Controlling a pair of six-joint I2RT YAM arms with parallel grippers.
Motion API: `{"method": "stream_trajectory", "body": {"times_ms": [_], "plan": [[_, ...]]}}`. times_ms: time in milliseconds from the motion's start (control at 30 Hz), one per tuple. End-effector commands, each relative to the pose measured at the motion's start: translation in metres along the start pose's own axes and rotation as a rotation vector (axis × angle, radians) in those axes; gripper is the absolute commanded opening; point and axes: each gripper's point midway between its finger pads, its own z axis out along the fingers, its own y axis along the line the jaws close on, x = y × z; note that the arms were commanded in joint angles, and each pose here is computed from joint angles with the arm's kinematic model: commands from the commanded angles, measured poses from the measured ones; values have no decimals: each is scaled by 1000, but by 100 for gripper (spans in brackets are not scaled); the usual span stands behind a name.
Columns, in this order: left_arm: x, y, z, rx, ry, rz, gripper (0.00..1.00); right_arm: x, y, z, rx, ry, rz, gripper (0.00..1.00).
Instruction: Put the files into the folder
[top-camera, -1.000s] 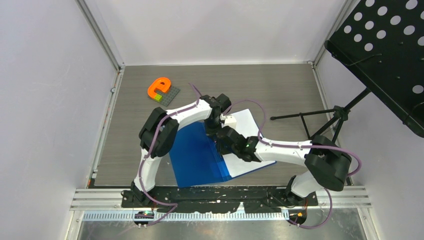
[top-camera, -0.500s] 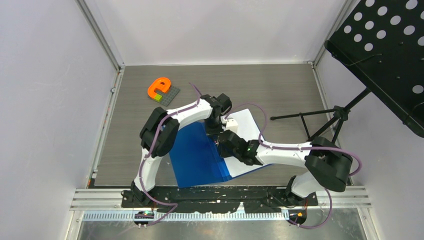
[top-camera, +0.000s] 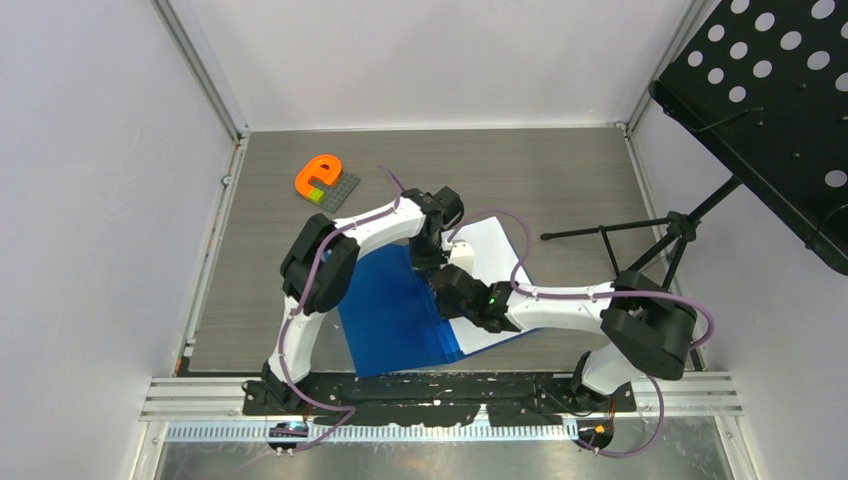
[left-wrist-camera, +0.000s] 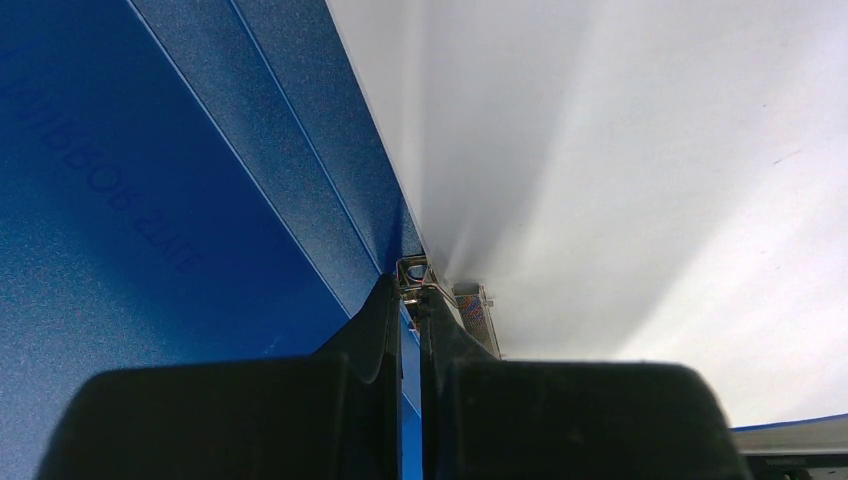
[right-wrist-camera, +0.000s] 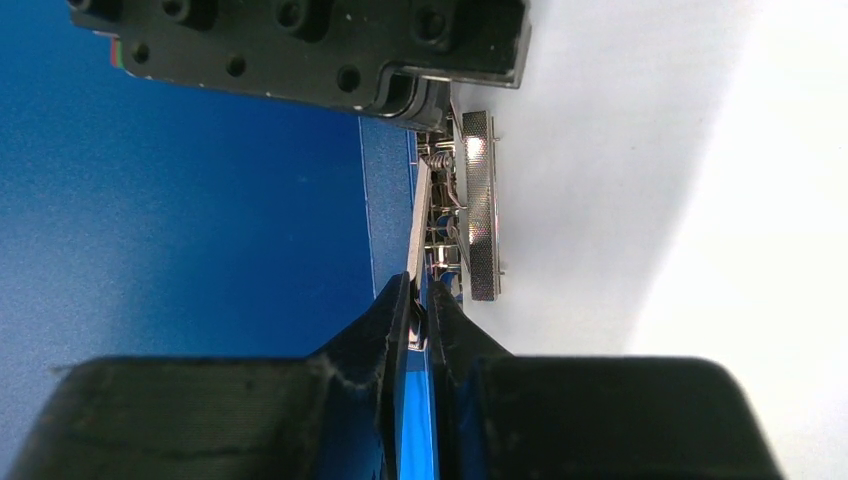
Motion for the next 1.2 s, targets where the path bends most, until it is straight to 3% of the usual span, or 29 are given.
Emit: {"method": "stream_trajectory", "body": {"times_ms": [0, 600, 900, 1167], "plan": [[-14, 12, 3, -52, -40, 19, 0, 60, -58, -2, 213, 195, -96, 14], [-15, 18, 9, -53, -23, 18, 0, 85, -87, -1, 361, 270, -96, 5], [-17, 25, 15, -59, -8, 15, 0, 91, -74, 0, 245, 243, -20, 7], [-19, 23, 16, -58, -6, 15, 0, 76, -57, -5, 173, 213, -22, 16]]}}
